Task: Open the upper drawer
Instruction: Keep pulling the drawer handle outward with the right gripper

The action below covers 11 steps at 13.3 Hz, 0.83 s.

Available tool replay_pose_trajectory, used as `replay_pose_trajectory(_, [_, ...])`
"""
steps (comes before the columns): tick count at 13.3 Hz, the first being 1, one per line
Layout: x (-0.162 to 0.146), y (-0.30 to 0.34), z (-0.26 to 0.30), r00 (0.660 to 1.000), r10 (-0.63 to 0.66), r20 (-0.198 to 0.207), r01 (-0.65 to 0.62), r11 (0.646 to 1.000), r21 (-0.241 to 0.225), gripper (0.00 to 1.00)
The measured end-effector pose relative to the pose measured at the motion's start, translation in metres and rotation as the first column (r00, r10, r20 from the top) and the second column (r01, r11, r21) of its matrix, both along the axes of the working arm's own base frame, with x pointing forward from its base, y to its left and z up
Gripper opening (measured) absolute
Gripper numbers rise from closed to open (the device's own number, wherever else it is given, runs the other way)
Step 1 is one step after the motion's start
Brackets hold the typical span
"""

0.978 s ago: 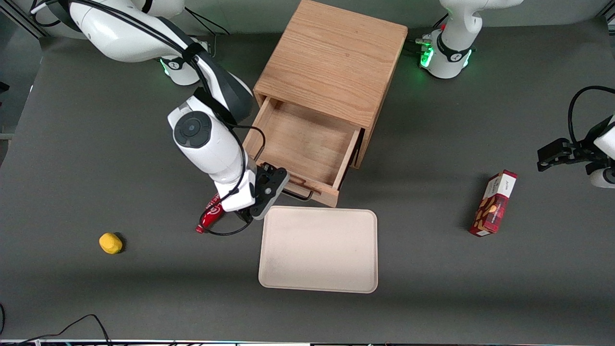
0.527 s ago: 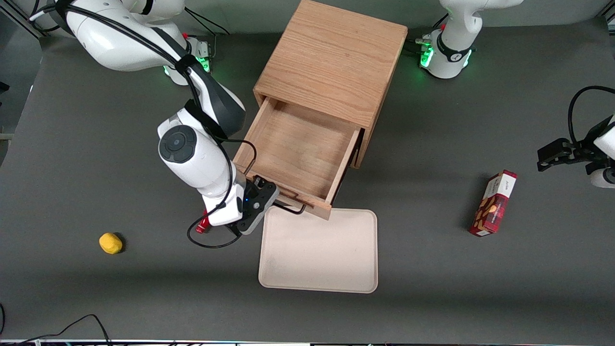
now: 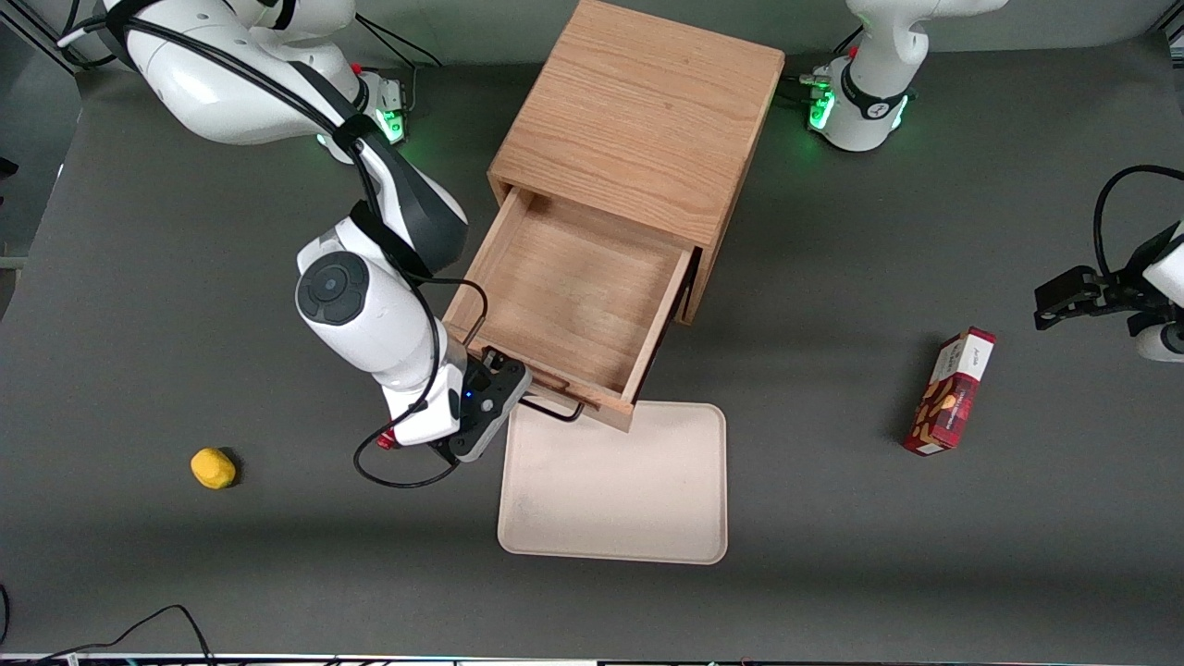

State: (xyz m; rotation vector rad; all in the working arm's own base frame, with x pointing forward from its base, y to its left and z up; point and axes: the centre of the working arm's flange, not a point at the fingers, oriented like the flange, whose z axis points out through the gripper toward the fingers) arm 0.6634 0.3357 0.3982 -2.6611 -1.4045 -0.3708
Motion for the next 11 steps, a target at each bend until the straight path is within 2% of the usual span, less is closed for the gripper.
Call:
replay_pose_trajectory(4, [0.0055, -0.0056, -0.0019, 1.0, 0.0, -0.001, 0.0, 1.0, 0.003, 1.0])
replay_pose_trajectory(8, [0.0065, -0.0049, 0.0007, 1.0, -0.015, -0.011, 0.015, 0.999, 0.037, 1.0])
replay_pose_trajectory(11, [0.0095, -0.008, 0.0043, 0.999, -0.027, -0.037, 0.03, 0.996, 0.088, 1.0])
